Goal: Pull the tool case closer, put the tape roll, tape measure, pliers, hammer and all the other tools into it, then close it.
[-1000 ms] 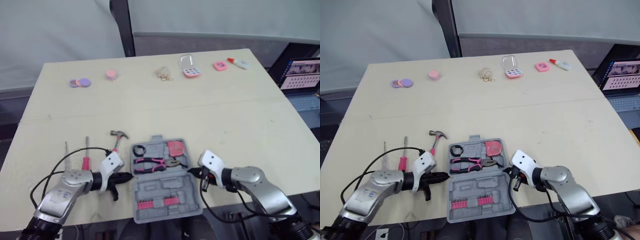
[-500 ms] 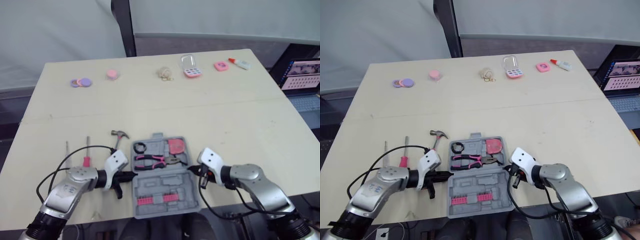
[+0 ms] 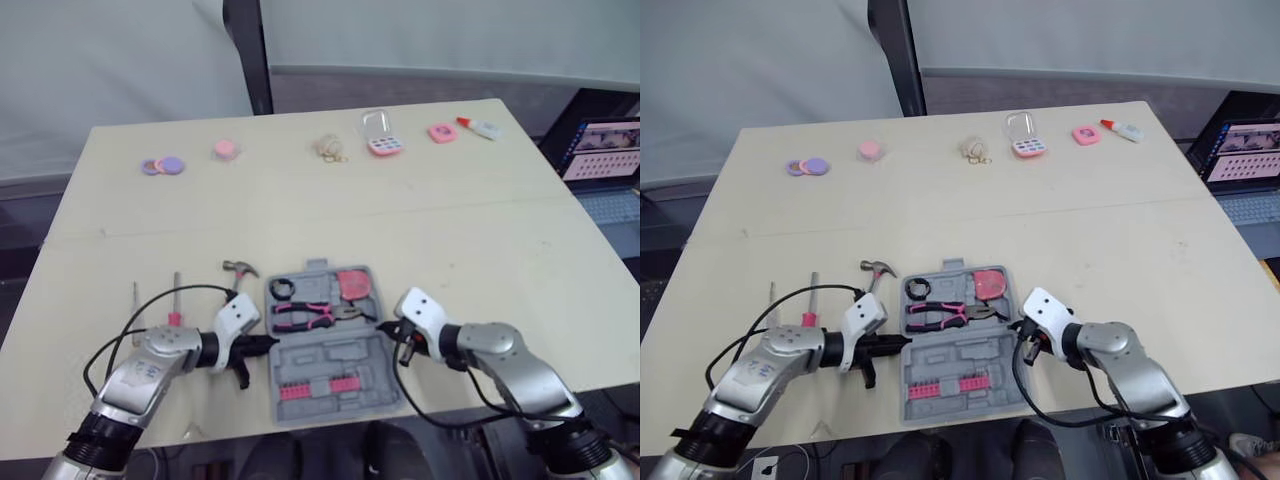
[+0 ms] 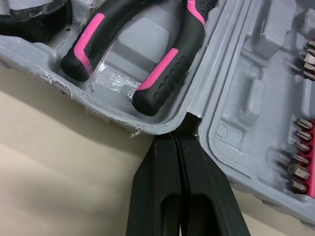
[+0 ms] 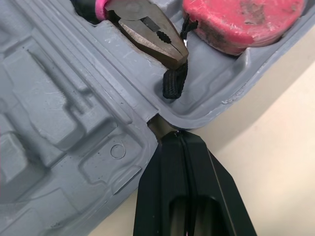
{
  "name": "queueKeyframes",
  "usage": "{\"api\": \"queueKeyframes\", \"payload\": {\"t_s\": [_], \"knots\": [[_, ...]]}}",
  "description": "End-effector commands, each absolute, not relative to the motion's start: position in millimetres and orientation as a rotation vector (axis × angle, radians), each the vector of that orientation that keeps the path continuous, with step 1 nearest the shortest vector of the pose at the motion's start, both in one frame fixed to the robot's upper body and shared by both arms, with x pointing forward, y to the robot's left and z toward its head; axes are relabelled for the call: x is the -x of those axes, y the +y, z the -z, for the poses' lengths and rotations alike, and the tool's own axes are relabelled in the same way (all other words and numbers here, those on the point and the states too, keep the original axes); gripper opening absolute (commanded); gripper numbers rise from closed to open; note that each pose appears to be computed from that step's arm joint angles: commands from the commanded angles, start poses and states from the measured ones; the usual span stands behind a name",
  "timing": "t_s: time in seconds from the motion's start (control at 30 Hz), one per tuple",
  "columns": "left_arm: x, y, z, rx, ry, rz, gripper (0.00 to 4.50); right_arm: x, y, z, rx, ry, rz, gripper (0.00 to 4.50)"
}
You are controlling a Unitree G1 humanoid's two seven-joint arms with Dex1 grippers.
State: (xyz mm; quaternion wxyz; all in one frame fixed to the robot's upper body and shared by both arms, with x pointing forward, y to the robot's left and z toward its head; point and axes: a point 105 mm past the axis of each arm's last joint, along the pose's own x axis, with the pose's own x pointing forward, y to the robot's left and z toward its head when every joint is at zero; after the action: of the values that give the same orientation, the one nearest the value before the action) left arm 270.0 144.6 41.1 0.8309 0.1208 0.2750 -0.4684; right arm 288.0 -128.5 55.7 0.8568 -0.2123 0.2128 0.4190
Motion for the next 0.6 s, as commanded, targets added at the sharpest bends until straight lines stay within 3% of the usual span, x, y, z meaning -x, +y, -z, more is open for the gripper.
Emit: {"api": "queueKeyframes", "payload": {"t_s": [0.03,0.6], "knots": [[-277,144,-35,-0.28,0.582,0.958,0.03,-291,-116,-62,0.437,0.389,-0.905,0.0],[-298,148,-39,-0.311,0.541,0.903,0.03,-296,-115,-62,0.443,0.385,-0.885,0.0]]}}
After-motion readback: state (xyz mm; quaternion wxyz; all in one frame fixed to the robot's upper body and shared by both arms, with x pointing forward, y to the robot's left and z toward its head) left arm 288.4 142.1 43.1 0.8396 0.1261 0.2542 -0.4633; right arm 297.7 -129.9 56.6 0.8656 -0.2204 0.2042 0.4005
